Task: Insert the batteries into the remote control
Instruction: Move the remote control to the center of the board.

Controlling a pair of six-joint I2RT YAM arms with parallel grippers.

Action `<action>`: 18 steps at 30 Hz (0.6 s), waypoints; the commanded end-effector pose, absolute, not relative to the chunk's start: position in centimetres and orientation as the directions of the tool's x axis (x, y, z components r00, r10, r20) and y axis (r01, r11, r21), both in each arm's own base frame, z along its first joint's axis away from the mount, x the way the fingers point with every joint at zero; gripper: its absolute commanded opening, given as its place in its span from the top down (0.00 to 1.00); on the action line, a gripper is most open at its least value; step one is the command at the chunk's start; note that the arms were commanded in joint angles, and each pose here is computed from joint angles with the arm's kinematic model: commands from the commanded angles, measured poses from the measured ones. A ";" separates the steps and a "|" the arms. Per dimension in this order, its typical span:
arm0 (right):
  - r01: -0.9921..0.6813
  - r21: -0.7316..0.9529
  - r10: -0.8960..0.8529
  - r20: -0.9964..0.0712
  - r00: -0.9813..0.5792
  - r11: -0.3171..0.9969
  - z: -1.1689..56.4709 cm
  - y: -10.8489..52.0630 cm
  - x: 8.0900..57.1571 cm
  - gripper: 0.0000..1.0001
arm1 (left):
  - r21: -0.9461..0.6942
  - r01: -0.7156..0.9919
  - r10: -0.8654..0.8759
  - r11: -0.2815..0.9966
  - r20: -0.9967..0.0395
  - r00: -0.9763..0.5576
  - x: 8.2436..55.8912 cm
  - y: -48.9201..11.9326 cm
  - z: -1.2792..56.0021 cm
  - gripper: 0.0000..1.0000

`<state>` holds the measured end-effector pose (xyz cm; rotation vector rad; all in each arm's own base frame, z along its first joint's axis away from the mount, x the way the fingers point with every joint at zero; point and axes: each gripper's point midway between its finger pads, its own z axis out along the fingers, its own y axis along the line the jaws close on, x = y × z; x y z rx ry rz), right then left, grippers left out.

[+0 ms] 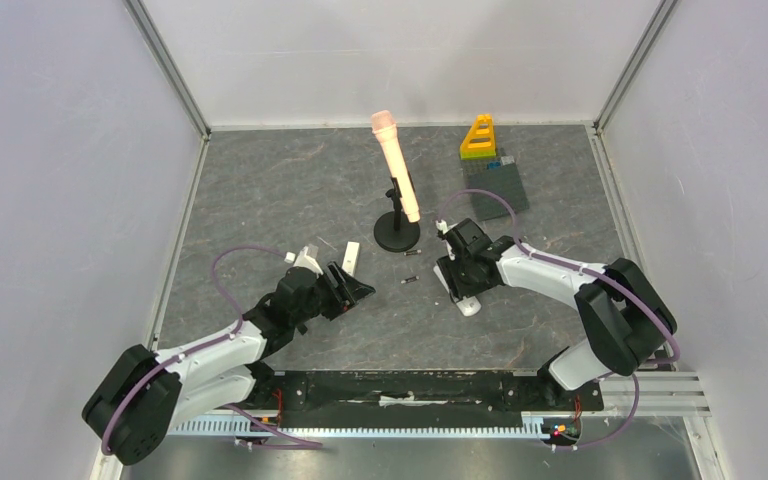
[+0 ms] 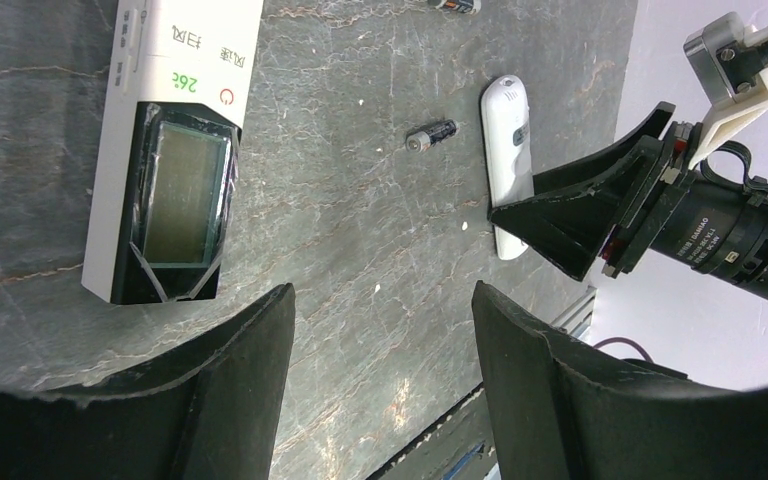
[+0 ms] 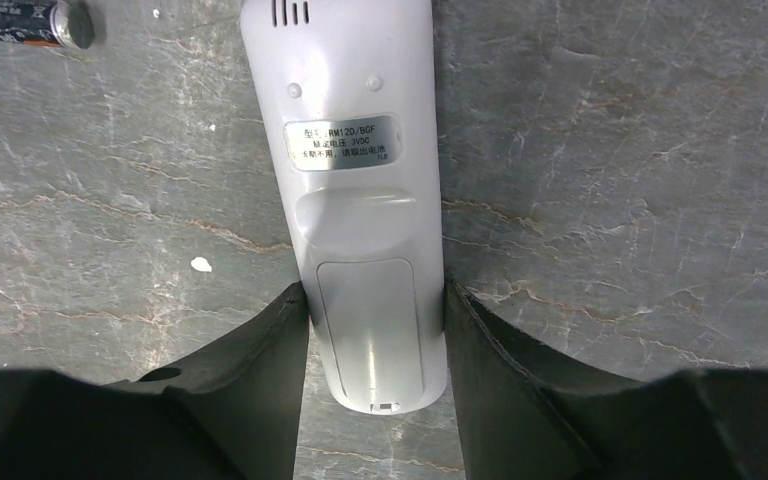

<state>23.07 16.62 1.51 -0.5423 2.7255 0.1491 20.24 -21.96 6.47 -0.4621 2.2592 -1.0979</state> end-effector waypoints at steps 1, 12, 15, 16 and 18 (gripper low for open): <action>-0.287 -0.057 -0.288 -0.370 -0.883 0.956 0.9 14.4 24.2 0.56 | -0.781 -0.033 -0.528 0.623 -0.390 -0.754 20.5 -21.4 6.4 0.29; 0.005 -0.081 -0.031 -0.441 -0.897 0.997 1.6 9.0 27.3 0.57 | -0.783 -0.031 -0.527 0.621 -0.388 -0.756 20.3 -21.3 6.5 0.30; 0.109 -0.062 0.068 -0.463 -0.884 0.992 1.4 7.3 28.0 0.56 | -0.783 -0.031 -0.527 0.621 -0.388 -0.756 20.3 -21.3 6.5 0.30; 0.142 -0.063 0.097 -0.466 -0.879 0.988 1.3 6.7 28.1 0.56 | -0.783 -0.029 -0.525 0.622 -0.389 -0.757 20.2 -21.3 6.6 0.30; 0.206 -0.067 0.149 -0.483 -0.863 0.976 1.2 5.4 28.5 0.56 | -0.782 -0.029 -0.526 0.622 -0.390 -0.756 20.3 -21.2 6.7 0.30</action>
